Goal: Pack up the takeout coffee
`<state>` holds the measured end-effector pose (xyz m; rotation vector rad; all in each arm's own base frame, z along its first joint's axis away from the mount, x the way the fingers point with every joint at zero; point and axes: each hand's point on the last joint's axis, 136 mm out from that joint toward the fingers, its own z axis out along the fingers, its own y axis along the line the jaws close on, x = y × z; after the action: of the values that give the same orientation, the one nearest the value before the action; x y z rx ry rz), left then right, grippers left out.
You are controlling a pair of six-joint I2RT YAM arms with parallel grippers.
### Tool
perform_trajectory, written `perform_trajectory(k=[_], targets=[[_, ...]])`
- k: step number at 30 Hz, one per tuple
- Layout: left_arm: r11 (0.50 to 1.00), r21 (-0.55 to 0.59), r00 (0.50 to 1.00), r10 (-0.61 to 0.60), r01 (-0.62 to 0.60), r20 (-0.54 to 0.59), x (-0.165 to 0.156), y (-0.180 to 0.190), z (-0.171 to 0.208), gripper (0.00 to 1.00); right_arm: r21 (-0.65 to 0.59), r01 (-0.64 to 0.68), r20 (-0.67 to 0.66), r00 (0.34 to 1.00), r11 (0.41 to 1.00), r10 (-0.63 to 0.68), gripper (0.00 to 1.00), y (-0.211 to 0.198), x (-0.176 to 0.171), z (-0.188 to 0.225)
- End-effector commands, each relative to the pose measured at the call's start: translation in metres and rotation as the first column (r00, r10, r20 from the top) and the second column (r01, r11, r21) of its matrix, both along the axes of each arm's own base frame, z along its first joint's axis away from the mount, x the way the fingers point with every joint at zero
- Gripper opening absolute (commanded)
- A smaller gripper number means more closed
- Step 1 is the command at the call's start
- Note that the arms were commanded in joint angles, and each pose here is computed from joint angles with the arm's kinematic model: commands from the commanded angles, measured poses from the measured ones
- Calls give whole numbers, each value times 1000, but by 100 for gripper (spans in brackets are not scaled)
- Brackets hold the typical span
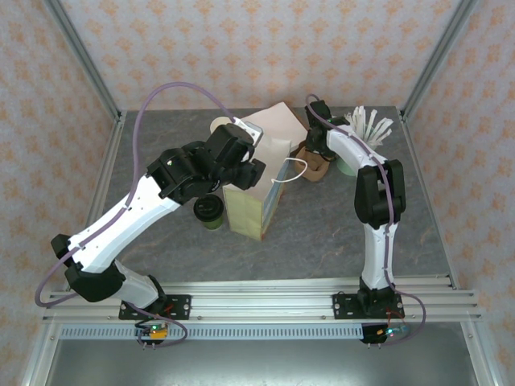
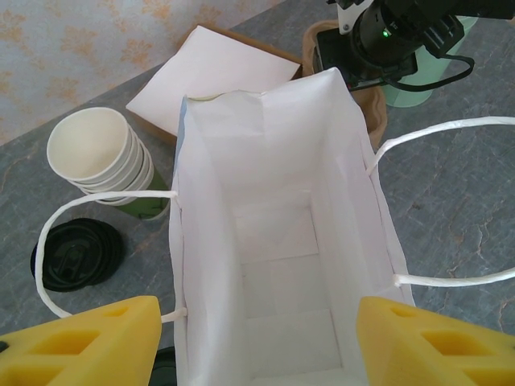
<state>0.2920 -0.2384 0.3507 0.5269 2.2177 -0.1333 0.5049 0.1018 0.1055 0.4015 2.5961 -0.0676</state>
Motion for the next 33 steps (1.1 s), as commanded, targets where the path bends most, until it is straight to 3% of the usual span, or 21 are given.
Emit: perform_trajectory(k=[1,12,33], targets=[[1000,-13,1000,1,0,31,-1,6,9,66,-28,21,-6,1000,999,-21,40,-8,3,0],[1000,-13,999,8,-8,32,1,8,7,66,-15,11,43,999,1000,-11,28,-7,2,27],[1000,-23,999,19,-18,34,2,12,8,66,0,-3,80,997,1000,4,25,-8,-3,54]])
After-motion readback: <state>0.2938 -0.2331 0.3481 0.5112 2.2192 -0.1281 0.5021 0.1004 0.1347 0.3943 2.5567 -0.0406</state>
